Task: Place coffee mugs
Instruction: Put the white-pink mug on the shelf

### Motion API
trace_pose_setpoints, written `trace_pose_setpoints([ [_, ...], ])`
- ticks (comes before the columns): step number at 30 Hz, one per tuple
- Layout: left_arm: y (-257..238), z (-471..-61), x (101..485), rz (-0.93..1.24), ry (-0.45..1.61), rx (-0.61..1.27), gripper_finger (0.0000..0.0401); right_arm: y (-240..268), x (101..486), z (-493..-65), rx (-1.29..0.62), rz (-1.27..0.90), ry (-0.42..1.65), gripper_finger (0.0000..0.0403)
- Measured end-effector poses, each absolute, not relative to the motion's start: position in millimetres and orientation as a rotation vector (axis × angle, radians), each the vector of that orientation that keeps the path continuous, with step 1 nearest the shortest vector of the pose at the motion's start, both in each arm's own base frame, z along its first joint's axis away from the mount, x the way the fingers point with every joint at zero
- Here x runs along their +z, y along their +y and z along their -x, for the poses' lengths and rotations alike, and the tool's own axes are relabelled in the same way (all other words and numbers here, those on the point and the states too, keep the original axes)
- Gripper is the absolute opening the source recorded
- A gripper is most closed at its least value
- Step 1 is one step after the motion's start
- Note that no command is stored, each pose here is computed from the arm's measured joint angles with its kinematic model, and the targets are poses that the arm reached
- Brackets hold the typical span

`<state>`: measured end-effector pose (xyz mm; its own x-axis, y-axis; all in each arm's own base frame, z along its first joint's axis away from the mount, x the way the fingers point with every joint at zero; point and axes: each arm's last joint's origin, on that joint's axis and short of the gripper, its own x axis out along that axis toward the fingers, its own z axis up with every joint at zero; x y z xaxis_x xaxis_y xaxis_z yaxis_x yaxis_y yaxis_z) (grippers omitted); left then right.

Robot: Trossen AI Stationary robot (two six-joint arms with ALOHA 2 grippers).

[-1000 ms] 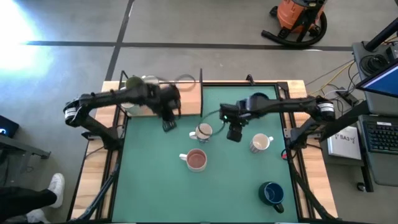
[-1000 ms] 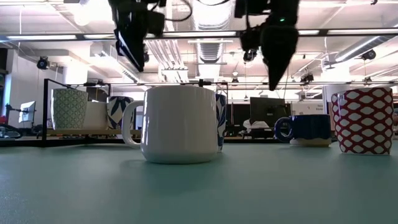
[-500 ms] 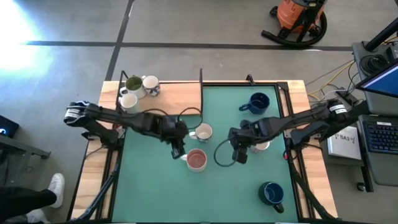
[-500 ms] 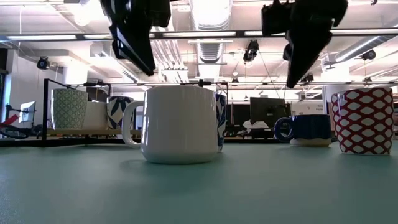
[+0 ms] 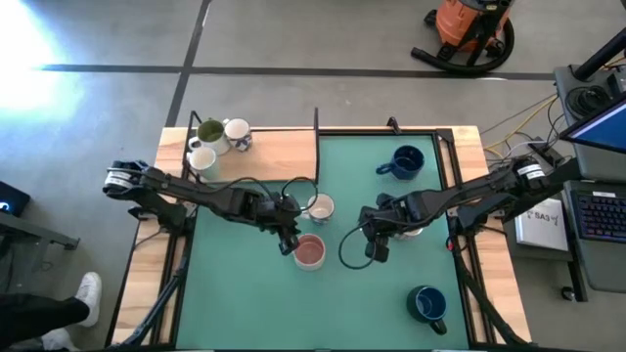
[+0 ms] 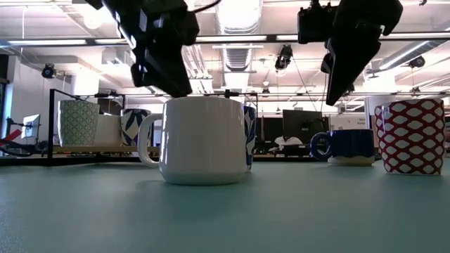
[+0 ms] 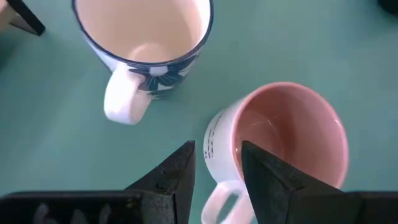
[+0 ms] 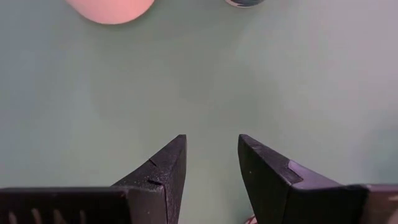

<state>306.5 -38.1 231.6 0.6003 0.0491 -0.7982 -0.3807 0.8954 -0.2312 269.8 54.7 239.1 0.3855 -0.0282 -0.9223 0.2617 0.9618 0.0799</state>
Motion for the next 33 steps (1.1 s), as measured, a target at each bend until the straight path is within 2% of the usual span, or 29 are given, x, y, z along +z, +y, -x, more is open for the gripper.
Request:
trace_pose_setpoints([
  [17, -45.5, -320.6, 196.0, 0.392, 1.008, 0.258, 0.0112, 54.7, 239.1, -269.8, -0.184, -0.223, 1.164, 0.0134],
  [33, -56.2, -317.9, 214.4, 0.38, 0.956, 0.219, 0.0112, 54.7, 239.1, -269.7, -0.184, -0.223, 1.165, 0.0134],
])
